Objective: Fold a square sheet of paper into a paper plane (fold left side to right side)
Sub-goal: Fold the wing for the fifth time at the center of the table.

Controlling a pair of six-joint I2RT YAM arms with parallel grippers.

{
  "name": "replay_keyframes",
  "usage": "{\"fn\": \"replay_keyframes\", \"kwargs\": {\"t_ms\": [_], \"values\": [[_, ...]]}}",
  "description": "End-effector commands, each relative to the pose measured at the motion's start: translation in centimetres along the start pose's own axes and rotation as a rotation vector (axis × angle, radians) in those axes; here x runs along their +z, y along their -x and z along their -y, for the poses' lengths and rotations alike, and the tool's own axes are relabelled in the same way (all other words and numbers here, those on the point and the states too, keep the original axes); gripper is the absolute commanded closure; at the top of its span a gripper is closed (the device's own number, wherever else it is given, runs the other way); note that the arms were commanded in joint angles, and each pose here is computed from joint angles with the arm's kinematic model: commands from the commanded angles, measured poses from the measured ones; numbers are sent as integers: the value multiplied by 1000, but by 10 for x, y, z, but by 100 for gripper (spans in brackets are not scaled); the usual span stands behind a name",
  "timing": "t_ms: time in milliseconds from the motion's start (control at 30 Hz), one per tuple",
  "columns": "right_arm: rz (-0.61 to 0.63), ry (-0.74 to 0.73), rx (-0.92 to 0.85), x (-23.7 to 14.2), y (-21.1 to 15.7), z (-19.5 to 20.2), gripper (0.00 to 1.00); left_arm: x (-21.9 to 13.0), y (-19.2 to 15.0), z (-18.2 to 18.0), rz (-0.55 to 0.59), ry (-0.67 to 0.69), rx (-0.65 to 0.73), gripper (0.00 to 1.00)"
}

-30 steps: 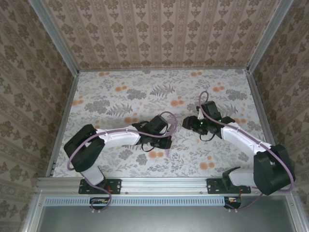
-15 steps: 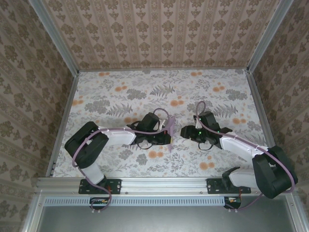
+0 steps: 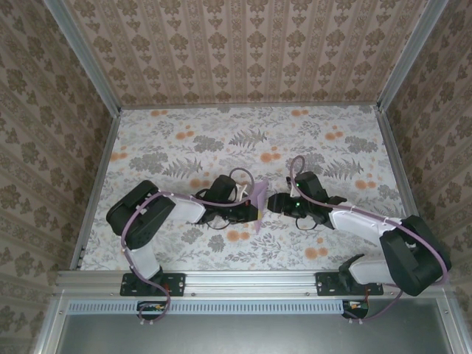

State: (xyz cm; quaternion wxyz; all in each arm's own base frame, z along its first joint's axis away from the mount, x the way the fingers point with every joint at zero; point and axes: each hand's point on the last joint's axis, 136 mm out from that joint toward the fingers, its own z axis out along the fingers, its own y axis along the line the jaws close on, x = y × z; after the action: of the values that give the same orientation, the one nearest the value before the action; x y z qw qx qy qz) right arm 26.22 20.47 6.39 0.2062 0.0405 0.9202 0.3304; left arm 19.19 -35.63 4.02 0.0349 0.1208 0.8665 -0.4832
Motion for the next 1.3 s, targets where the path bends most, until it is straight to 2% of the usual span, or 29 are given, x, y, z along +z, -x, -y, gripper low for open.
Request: {"fn": "replay_keyframes", "kwargs": {"t_ms": [0,433,900,1267], "values": [[17,-14,5,6,1,2,44,-3,3,4,8,-50,0,100],[53,31,119,35,11,-2,46,-9,4,-7,29,-95,-37,100],[56,29,165,60,23,-6,50,-13,4,-13,39,-99,-55,100],[10,-29,182,77,20,0,57,-15,4,-17,48,-87,-66,100]]}}
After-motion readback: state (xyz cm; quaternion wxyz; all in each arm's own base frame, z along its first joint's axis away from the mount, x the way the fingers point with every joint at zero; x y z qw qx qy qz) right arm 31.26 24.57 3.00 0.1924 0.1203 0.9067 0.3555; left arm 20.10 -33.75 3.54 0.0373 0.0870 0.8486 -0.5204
